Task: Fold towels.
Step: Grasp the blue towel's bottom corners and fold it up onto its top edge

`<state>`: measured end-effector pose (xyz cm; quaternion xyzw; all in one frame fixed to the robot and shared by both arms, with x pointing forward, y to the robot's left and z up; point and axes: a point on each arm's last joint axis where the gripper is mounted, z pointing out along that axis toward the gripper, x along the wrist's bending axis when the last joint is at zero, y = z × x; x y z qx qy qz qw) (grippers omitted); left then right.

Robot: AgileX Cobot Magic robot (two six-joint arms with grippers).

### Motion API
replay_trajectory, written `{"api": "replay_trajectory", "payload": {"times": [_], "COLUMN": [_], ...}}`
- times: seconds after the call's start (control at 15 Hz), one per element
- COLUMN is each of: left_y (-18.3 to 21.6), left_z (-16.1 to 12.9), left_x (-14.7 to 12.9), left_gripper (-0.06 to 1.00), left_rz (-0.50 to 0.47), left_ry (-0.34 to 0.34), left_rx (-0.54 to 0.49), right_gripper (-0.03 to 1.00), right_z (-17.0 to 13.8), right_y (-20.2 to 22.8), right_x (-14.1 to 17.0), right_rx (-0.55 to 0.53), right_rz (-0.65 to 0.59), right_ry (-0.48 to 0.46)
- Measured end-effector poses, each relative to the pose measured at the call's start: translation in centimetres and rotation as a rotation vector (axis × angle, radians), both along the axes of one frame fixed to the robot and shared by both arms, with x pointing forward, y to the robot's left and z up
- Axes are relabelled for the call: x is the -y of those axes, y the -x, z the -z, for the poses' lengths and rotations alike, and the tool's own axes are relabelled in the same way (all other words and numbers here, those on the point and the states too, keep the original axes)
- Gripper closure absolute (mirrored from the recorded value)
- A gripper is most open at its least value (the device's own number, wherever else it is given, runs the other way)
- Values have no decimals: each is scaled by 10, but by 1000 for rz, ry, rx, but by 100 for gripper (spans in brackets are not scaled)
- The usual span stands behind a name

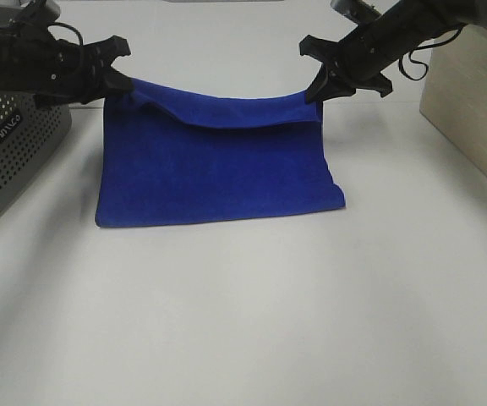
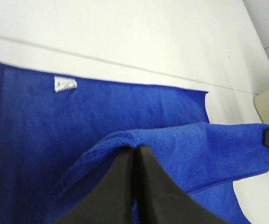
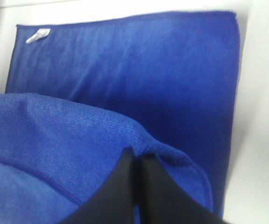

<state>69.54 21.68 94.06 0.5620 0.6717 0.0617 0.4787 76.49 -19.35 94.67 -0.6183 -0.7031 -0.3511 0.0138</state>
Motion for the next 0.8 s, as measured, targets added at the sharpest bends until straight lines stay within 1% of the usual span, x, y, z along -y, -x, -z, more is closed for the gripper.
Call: {"api": "replay_trajectory", "payload": {"times": [0.13, 0.2, 0.33, 0.4, 0.47, 0.53, 0.6, 0.67, 0.73, 0.8], "left_y": [-30, -40, -50, -51, -51, -51, -51, -51, -51, -50], "left_z": [3, 12, 35, 48, 56, 57, 56, 55, 52, 49], "left_x": [4, 5, 6, 6, 6, 6, 7, 7, 8, 8], "left_gripper": [94, 94, 94, 92, 85, 73, 58, 42, 30, 25], "left_rz": [17, 21, 23, 25, 26, 26, 32, 39, 45, 63], "left_ry": [-7, -10, -14, -19, -22, -22, -17, -12, -9, -27], "left_rx": [57, 62, 40, 18, 3, 1, 3, 5, 10, 19], "right_gripper": [97, 97, 97, 96, 90, 79, 61, 40, 25, 17], "right_z": [17, 21, 37, 44, 47, 47, 46, 45, 42, 36], "right_y": [-22, -30, -37, -37, -38, -39, -39, -39, -38, -36], "right_x": [-1, -1, -1, -1, 0, 0, 0, 0, 0, 1], "right_rx": [43, 73, 83, 76, 79, 82, 85, 85, 83, 72], "right_rz": [3, 3, 2, 4, 12, 20, 22, 20, 13, -6], "right_ry": [16, 25, 39, 46, 48, 48, 46, 46, 48, 67]}}
